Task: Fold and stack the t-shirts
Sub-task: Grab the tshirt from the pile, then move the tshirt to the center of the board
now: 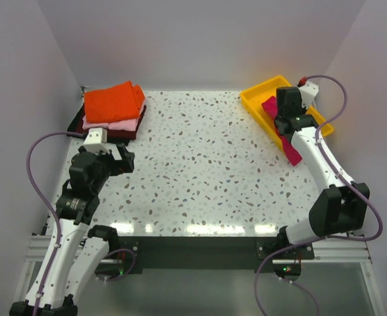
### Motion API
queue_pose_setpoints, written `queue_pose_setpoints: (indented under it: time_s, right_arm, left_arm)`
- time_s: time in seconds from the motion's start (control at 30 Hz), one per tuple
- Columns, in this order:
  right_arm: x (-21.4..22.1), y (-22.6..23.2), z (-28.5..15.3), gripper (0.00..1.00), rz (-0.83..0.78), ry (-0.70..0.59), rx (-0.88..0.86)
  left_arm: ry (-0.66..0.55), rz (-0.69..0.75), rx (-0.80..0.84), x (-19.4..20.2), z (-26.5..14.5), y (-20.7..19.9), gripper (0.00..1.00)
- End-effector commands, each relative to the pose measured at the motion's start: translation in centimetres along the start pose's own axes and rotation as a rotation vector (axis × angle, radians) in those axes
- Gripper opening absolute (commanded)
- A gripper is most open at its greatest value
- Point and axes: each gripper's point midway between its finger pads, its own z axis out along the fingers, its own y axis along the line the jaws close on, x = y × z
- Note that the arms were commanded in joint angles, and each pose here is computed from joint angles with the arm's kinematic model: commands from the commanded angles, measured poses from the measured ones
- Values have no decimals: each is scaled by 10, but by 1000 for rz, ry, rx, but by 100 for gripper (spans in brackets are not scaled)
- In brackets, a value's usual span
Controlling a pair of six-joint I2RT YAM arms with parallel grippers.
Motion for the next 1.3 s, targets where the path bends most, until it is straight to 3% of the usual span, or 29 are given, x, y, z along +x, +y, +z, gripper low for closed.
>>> queue_pose_setpoints:
  time_s: [0.0,0.2,0.33,0.43,0.67,0.93,1.27]
  right_arm:
    - [-68,-13,-24,0,-42,-153,75]
    - [-150,-32,-74,0,-44,-343,113]
    - [-175,-43,-97,0,-46,-401,121]
    - [-189,-38,-122,0,-27,-423,3]
    - [-214,3,-211,0,-22,-480,-471]
    - [-195,80,-299,0,-84,-409,-929]
    - [-153,107,-356,0,-47,-281,-1226]
  left_arm:
    - [-65,9,14,-15,-1,-2,100]
    - [-64,9,12,-15,-1,-2,100]
    - [-62,10,16,-14,-2,-2,100]
    - [-68,9,18,-16,-3,-3,100]
    - [-90,6,25,-19,-6,-4,100]
    - [-90,4,6,-18,-6,0,100]
    - [-97,0,-6,-19,-7,2,100]
